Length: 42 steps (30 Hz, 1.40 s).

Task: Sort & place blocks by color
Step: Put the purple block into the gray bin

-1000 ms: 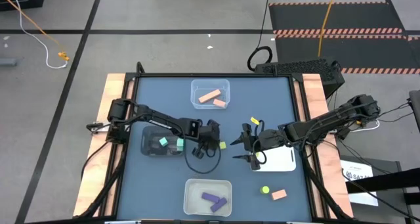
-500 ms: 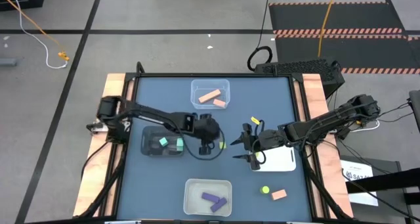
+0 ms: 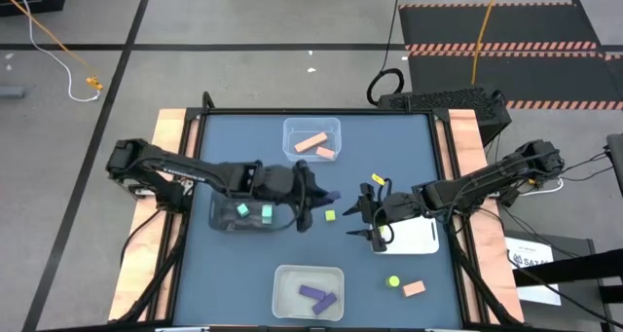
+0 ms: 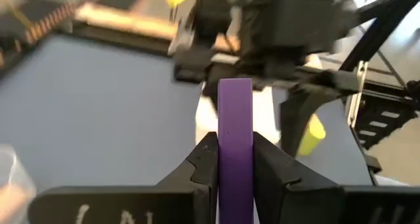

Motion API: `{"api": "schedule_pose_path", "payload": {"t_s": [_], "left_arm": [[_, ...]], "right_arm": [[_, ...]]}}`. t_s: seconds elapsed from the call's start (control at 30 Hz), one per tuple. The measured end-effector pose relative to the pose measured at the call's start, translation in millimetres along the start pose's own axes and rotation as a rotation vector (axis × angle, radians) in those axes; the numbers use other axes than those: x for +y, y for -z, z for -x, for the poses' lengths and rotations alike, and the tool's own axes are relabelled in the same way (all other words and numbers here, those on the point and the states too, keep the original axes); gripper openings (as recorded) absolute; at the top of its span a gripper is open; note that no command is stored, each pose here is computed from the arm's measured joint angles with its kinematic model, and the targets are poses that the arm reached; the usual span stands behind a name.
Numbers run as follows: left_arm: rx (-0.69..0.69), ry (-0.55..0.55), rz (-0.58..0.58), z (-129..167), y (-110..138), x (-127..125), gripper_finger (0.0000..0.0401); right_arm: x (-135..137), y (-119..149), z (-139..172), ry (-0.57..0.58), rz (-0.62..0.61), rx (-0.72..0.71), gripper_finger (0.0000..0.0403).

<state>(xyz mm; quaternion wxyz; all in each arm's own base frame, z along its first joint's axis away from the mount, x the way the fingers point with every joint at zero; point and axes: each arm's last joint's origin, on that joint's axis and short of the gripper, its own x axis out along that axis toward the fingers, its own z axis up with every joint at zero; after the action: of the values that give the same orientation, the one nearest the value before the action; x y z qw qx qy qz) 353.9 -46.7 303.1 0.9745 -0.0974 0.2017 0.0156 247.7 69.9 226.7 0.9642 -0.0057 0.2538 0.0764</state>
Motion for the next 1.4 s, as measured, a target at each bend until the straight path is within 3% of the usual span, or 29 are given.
{"api": "schedule_pose_path", "payload": {"t_s": [0.23, 0.33, 0.6, 0.77, 0.9, 1.07, 1.2, 1.4], "left_arm": [[-0.308, -0.019, -0.128, 12.4, -18.6, -40.5, 0.0057], [-0.331, 0.005, -0.148, 16.2, -17.0, -53.7, 0.0060], [-0.055, 0.106, 0.064, 9.5, 32.7, -98.5, 0.0059], [0.001, 0.174, 0.106, -15.5, 76.8, -136.1, 0.0060], [0.041, 0.159, 0.148, -29.8, 108.3, -152.6, 0.0060], [0.119, 0.147, 0.202, -27.4, 122.1, -159.0, 0.0062], [0.190, 0.136, 0.226, -23.4, 131.4, -162.1, 0.0067], [0.221, 0.140, 0.230, -17.8, 137.3, -168.4, 0.0125]], "right_arm": [[2.9, 0.5, 0.3, -0.011, 0.001, 0.003, 0.0238], [6.7, 0.9, 0.7, -0.023, -0.009, 0.004, 0.0238], [18.5, 2.2, 2.4, -0.067, -0.043, 0.008, 0.0238], [30.8, 4.1, 4.5, -0.168, -0.112, 0.032, 0.0238], [46.3, 6.6, 8.1, -0.226, -0.164, 0.051, 0.0238], [66.5, 9.8, 14.3, -0.285, -0.292, 0.076, 0.0238], [84.0, 14.3, 21.4, -0.260, -0.347, 0.071, 0.0238], [105.0, 20.6, 31.6, -0.299, -0.439, 0.098, 0.0238]]}}
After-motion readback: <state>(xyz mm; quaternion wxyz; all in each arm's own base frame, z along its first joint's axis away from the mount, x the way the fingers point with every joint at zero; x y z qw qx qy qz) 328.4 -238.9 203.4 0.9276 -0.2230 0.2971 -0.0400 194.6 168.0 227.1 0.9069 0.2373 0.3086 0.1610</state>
